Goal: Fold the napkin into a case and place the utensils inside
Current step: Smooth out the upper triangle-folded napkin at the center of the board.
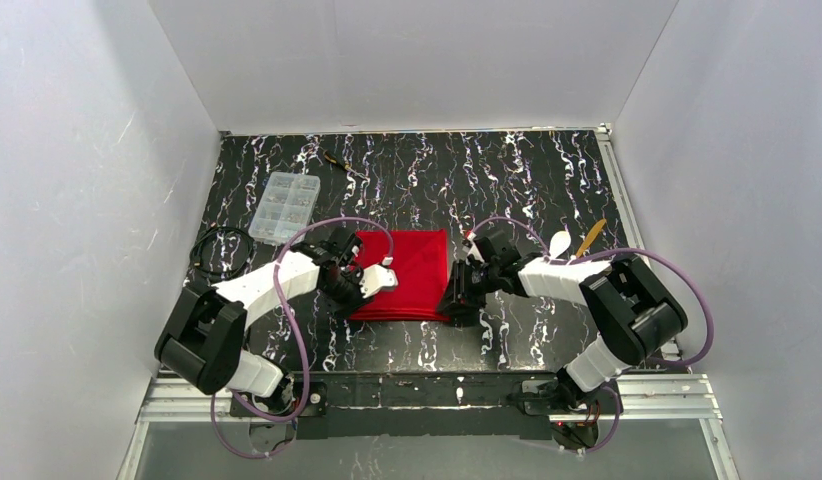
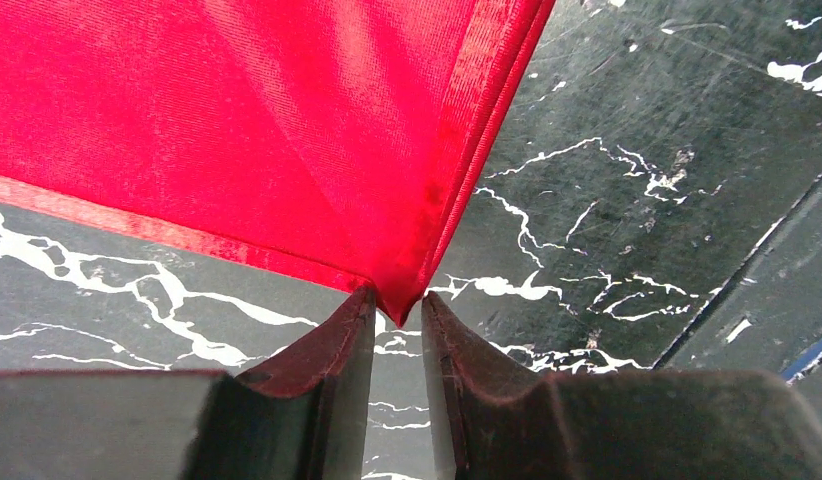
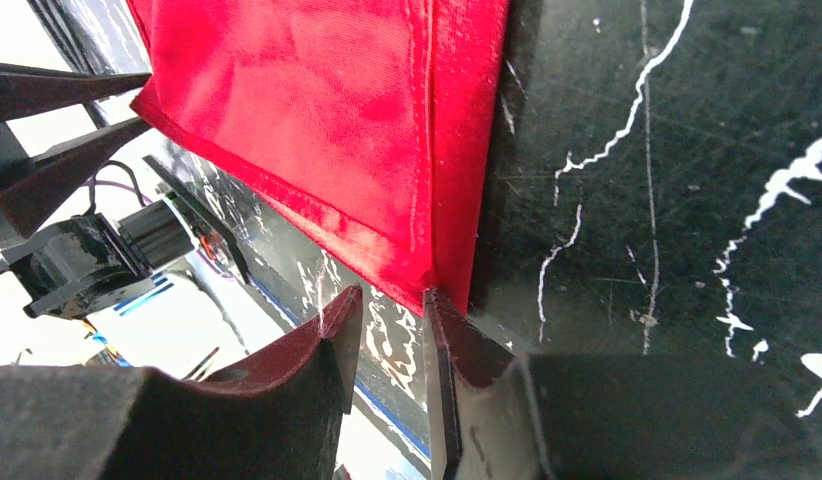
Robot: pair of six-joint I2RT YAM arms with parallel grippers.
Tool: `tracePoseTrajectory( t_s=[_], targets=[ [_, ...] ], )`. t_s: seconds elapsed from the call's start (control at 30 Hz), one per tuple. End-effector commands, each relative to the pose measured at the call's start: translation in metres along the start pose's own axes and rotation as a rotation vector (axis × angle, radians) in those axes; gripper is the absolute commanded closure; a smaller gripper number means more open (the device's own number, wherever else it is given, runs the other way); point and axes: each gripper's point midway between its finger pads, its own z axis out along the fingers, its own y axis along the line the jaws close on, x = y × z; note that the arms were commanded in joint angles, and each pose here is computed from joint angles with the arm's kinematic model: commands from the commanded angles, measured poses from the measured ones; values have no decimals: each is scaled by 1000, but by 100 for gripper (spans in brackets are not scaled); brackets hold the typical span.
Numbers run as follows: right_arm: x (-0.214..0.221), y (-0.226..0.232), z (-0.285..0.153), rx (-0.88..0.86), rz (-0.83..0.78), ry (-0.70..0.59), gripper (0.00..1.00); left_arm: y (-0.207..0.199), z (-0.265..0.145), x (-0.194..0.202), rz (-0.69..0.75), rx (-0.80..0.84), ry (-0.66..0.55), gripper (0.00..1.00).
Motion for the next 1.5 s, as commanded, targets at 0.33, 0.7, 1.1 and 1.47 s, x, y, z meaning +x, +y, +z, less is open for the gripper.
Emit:
tracePoseTrajectory(
  t_s=[0.33,0.7,1.1,1.47],
  targets=[
    [-2,18,-28,24,-76,42,63,-21,-60,-30,-35,128,-90,80],
    [-50,56,-28,-57,-86,-47,64,4,-19,-30,-89,61,-80,81],
    [-154,75,8,-124,41,-201,69,1,6,3,-90,4,-35,81],
    [-168,44,41,-117,145,-191,72,-18,-22,-22,-134,95,-130,83]
  ],
)
